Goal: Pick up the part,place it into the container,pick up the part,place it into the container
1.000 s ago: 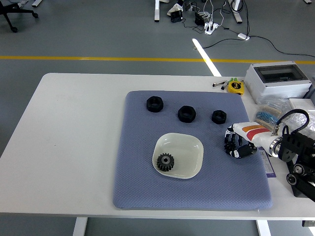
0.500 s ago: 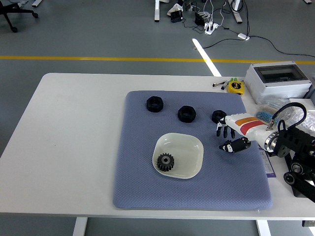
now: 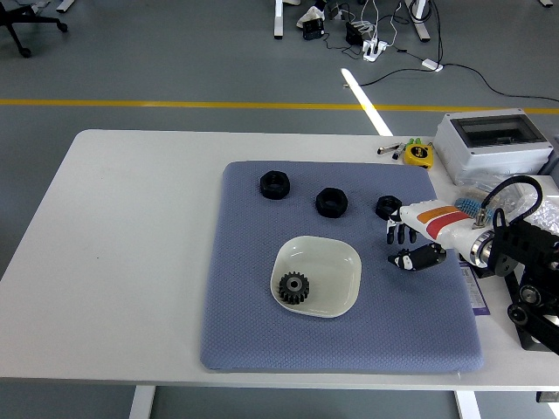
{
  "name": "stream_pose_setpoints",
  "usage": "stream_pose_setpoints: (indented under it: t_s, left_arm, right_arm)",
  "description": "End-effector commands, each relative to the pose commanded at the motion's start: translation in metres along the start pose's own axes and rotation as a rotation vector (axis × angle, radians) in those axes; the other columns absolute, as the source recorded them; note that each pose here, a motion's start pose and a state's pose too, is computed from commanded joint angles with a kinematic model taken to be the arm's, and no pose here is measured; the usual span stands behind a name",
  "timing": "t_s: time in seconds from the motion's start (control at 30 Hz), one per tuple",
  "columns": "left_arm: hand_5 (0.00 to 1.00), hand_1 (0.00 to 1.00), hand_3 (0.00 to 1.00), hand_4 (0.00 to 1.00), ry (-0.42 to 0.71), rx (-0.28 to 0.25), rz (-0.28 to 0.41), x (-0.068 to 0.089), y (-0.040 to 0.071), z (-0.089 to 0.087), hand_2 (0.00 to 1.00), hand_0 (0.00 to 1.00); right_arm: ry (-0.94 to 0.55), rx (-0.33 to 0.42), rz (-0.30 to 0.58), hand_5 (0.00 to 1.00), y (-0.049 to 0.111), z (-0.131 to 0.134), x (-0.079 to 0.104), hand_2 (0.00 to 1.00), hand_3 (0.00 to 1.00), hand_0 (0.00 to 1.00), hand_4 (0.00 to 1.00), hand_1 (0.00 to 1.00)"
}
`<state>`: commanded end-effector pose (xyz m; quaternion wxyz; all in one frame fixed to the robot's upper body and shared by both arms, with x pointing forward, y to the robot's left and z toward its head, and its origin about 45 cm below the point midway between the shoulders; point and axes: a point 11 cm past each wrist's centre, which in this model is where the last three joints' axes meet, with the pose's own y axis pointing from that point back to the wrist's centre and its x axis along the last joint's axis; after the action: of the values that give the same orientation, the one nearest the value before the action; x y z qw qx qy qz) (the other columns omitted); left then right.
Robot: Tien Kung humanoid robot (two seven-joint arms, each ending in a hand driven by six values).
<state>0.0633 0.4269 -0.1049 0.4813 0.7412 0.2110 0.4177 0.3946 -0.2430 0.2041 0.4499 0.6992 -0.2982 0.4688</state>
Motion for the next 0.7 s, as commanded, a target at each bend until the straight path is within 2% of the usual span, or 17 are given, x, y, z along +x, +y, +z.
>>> stream_pose_setpoints:
  t_s: [0.03, 0.2, 0.23, 0.4, 0.43, 0.6, 0.63, 0.7]
  left_arm:
    - [0.611, 0.537, 0.563, 0.644, 0.0, 0.0, 0.0, 0.0, 0.0, 0.0, 0.563, 0.662]
    - [0.611, 0.537, 0.563, 0.644, 0.001, -0.001, 0.0, 0.0, 0.0, 0.0, 0.563, 0.662]
    - [0.61, 0.539, 0.563, 0.644, 0.001, -0.001, 0.0, -0.001, 0.0, 0.0, 0.563, 0.662]
    - [0.61, 0.539, 0.563, 0.644, -0.001, -0.001, -0.001, -0.001, 0.0, 0.0, 0.563, 0.662]
    - [0.606, 0.538, 0.563, 0.642, -0.001, -0.001, -0.002, -0.001, 0.0, 0.0, 0.563, 0.662]
    - [0.606, 0.538, 0.563, 0.642, -0.001, 0.0, -0.002, -0.001, 0.0, 0.0, 0.563, 0.662]
    - [0.608, 0.535, 0.562, 0.644, -0.002, 0.0, -0.002, -0.001, 0.0, 0.0, 0.561, 0.662]
    - [0.608, 0.535, 0.562, 0.644, -0.003, 0.0, -0.002, -0.001, 0.0, 0.0, 0.561, 0.662]
  right_arm:
    - [0.005, -0.005, -0.006, 0.387, 0.0, 0.001, -0.001, 0.791, 0.857, 0.571, 0.998, 0.667]
    - [0.009, -0.022, -0.006, 0.387, 0.001, 0.009, -0.005, 0.791, 0.857, 0.571, 0.998, 0.667]
    - [0.008, -0.024, -0.001, 0.379, 0.001, 0.009, -0.004, 0.779, 0.825, 0.536, 0.998, 0.648]
    - [0.007, -0.035, 0.012, 0.379, -0.001, 0.014, -0.004, 0.779, 0.825, 0.536, 0.998, 0.648]
    - [0.004, -0.04, 0.01, 0.367, -0.001, 0.016, -0.006, 0.717, 0.746, 0.469, 0.998, 0.599]
    - [-0.01, -0.052, -0.009, 0.367, -0.001, 0.021, -0.014, 0.717, 0.746, 0.469, 0.998, 0.599]
    - [-0.014, -0.054, -0.013, 0.348, -0.002, 0.022, -0.016, 0.674, 0.64, 0.418, 0.992, 0.561]
    - [-0.018, -0.057, -0.023, 0.348, -0.003, 0.023, -0.021, 0.674, 0.64, 0.418, 0.992, 0.561]
